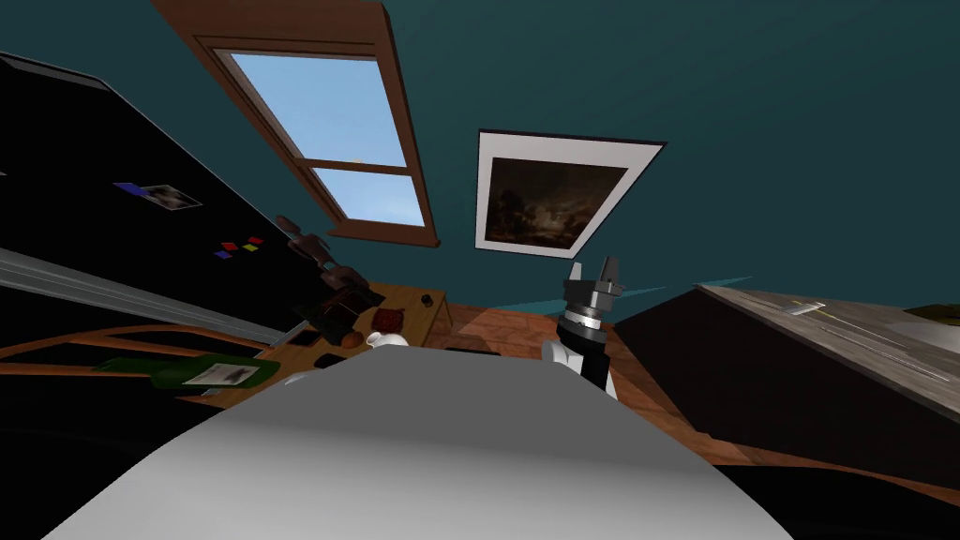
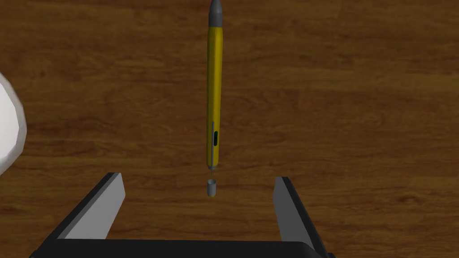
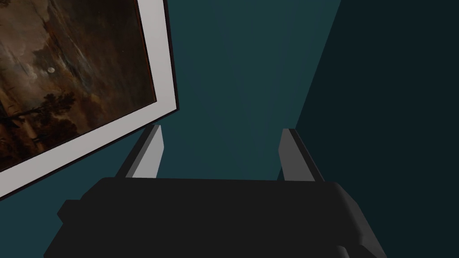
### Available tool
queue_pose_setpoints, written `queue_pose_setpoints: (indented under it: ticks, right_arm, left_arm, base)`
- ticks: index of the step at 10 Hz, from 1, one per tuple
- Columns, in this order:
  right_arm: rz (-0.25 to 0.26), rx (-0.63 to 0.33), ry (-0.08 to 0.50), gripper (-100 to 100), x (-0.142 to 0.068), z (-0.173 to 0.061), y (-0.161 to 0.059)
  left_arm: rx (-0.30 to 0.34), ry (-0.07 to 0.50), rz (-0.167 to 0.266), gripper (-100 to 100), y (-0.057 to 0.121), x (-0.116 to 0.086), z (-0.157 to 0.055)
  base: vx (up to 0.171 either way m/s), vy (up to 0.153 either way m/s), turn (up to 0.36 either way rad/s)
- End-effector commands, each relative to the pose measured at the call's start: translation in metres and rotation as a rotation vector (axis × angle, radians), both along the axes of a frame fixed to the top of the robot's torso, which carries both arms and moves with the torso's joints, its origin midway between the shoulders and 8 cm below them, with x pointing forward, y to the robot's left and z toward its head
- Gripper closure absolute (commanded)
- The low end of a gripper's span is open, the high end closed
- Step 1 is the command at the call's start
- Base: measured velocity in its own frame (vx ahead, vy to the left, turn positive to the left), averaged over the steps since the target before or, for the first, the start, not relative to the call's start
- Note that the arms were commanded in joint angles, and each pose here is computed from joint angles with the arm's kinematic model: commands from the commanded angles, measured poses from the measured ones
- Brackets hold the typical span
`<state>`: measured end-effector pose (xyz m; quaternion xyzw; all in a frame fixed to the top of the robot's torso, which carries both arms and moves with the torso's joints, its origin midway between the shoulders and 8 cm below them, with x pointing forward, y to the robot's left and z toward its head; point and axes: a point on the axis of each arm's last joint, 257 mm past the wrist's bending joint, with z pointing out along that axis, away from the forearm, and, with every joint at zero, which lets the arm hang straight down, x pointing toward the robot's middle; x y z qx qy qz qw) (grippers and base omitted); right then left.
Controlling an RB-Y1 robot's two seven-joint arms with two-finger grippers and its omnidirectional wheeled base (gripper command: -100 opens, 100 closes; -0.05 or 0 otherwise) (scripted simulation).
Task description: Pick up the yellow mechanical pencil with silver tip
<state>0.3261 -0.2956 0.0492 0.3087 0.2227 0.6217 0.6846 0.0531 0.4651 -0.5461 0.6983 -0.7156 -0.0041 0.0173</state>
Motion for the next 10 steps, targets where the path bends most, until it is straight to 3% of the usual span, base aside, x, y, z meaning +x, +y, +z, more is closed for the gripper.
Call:
queue_pose_setpoints:
  ticks: [1,2,3,7,8,9,10]
  right_arm:
    - [0.0,0.0,0.0,0,0.0,0.0,0.0]
    - [0.0,0.0,0.0,0,0.0,0.0,0.0]
    - [0.0,0.0,0.0,0,0.0,0.0,0.0]
    - [0.0,0.0,0.0,0,0.0,0.0,0.0]
    - [0.0,0.0,0.0,0,0.0,0.0,0.0]
    - [0.0,0.0,0.0,0,0.0,0.0,0.0]
    - [0.0,0.0,0.0,0,0.0,0.0,0.0]
  left_arm:
    - [-0.001,-0.001,0.004,-100,-0.006,-0.004,-0.009]
    - [-0.001,0.0,0.003,-100,-0.004,-0.001,-0.006]
    - [0.0,-0.001,0.003,100,-0.004,-0.001,-0.006]
    - [0.0,0.003,0.003,100,-0.004,-0.003,-0.006]
    - [0.0,0.004,0.003,0,-0.004,-0.003,-0.006]
    - [0.001,0.0,-0.003,100,0.002,0.0,0.003]
    - [0.001,0.001,-0.006,100,0.005,0.002,0.008]
  base:
    - [-0.008,0.043,-0.031]
    - [-0.004,0.018,-0.007]
    - [0.0,0.0,0.0]
    - [-0.001,0.001,0.004]
    - [0.0,0.0,0.0]
    - [0.006,-0.04,0.044]
    - [0.012,-0.054,0.052]
